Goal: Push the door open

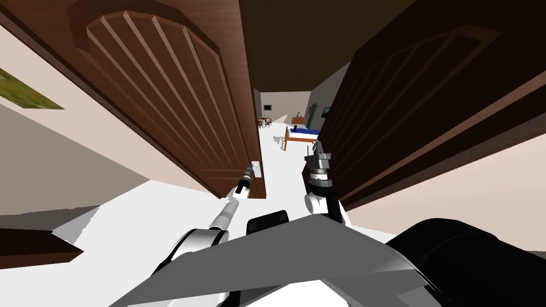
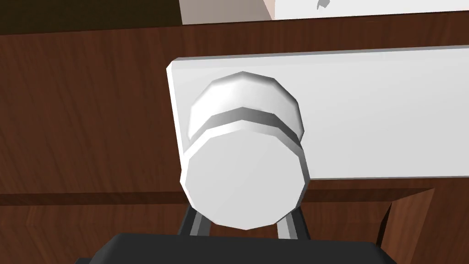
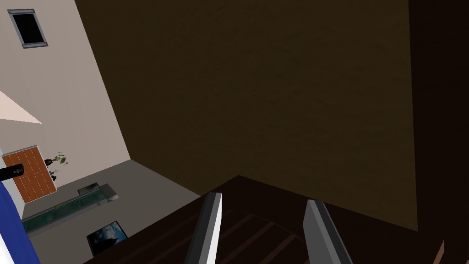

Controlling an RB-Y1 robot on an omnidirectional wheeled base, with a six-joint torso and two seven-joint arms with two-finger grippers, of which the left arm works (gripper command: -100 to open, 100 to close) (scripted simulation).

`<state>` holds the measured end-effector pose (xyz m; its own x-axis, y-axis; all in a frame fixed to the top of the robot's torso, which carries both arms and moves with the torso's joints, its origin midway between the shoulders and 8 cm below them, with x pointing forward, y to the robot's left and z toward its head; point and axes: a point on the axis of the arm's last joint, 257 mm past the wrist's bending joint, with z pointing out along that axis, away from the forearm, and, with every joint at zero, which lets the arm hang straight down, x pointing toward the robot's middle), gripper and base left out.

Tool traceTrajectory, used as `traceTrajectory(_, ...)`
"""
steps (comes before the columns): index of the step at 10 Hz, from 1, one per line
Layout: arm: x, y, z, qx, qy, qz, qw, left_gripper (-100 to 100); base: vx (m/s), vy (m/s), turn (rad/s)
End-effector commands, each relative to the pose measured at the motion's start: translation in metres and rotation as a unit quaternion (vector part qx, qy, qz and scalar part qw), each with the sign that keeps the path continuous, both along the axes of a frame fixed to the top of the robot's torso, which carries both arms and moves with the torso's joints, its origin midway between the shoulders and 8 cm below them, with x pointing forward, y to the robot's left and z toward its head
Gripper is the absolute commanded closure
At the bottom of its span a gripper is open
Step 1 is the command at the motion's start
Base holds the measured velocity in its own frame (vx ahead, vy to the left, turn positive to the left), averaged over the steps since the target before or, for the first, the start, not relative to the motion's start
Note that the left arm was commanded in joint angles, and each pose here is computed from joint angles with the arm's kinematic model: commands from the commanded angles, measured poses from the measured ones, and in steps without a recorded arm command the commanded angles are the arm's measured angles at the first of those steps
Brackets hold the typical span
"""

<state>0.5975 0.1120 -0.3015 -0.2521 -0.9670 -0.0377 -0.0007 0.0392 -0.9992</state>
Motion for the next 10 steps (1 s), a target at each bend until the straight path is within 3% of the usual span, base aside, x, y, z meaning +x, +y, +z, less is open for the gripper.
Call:
traceTrajectory(1, 0.003, 0.018, 0.002, 0.002, -0.002, 0.015, 0.9999, 100, 0.192, -0.132, 0.1)
traceTrajectory(2, 0.003, 0.015, 0.002, 0.004, -0.002, 0.011, 0.9999, -100, -0.041, -0.052, 0.057)
traceTrajectory(7, 0.003, 0.013, 0.004, -0.001, -0.002, 0.01, 0.9999, -100, -0.187, 0.002, 0.022)
traceTrajectory(10, 0.0, -0.002, 0.005, -0.015, -0.001, 0.006, 0.9999, -100, -0.217, -0.005, 0.03)
